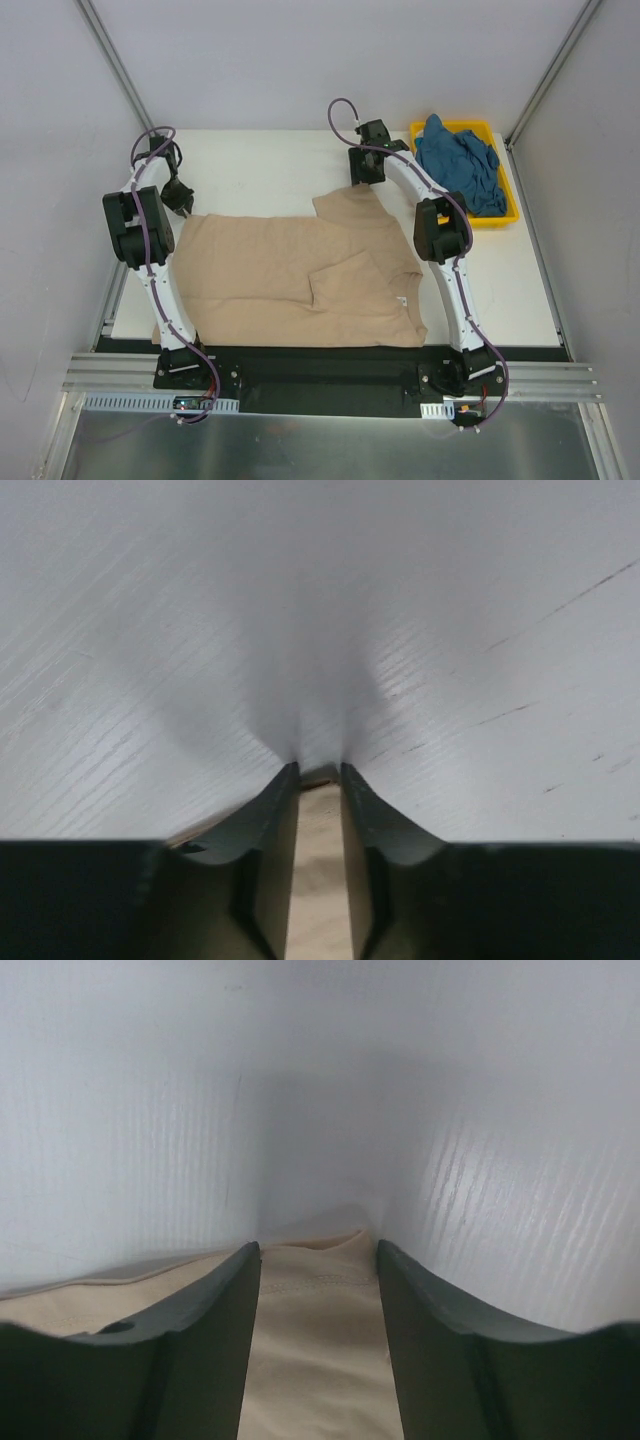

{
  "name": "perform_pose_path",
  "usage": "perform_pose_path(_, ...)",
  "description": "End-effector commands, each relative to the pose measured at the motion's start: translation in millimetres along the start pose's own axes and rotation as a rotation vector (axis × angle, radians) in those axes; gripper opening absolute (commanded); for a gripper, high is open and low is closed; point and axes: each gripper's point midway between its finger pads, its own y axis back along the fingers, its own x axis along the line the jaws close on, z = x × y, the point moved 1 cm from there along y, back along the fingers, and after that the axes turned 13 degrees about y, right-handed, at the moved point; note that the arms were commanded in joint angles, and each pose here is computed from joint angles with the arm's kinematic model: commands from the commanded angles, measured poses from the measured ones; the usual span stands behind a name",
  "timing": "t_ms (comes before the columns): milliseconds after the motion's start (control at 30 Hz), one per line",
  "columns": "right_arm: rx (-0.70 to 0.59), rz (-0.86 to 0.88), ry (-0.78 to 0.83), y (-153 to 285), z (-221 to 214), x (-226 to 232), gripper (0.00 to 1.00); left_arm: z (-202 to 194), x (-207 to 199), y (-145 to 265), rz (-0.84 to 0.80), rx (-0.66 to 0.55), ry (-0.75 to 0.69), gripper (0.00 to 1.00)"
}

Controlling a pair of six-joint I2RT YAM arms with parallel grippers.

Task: Fold and stack the t-shirts
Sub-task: Grap the side of the flattened tshirt furthest away from the robot with both arms

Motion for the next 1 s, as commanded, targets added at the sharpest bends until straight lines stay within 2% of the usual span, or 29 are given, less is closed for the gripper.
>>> perform_pose_path(0,0.049,0.011,0.029,13,-8,8,0.46,-12,0,-7,0.023,0.036,-0.033,0.14)
perform_pose_path(33,0.045,0.011,0.028,13,-7,8,0.43,-13,-1,-6,0.015,0.046,-0.033,0.10)
perform_pose_path(67,0.038,0.011,0.027,15,-4,8,0.41,-14,-1,-5,0.014,0.047,-0.035,0.00)
perform_pose_path(267,-0.045,0.048,0.031,27,17,15,0.16,-11,3,9,0.011,0.012,-0.049,0.00)
perform_pose_path(367,-0.101,0.083,0.043,39,33,22,0.12,-4,2,26,-0.009,-0.026,-0.059,0.00)
perform_pose_path(433,-0.110,0.091,0.065,45,33,25,0.01,-2,1,42,-0.035,-0.043,-0.060,0.00)
perform_pose_path(500,-0.171,0.086,0.089,65,48,31,0.01,-2,2,57,-0.050,-0.071,-0.061,0.00)
perform_pose_path(633,-0.173,0.085,0.137,86,37,41,0.01,-9,13,72,-0.051,-0.089,-0.061,0.00)
perform_pose_path(733,-0.231,0.107,0.148,126,46,47,0.01,-18,27,80,-0.051,-0.090,-0.052,0.00)
perform_pose_path(800,-0.204,0.133,0.158,131,27,54,0.01,-28,41,84,-0.047,-0.085,-0.033,0.00)
perform_pose_path(833,-0.228,0.137,0.160,150,27,55,0.01,-34,44,86,-0.056,-0.078,-0.030,0.00)
perform_pose_path(900,-0.175,0.152,0.169,151,-4,63,0.01,-46,56,91,-0.066,-0.080,-0.016,0.00)
perform_pose_path(967,-0.202,0.168,0.187,176,-10,71,0.01,-52,63,95,-0.080,-0.087,-0.001,0.00)
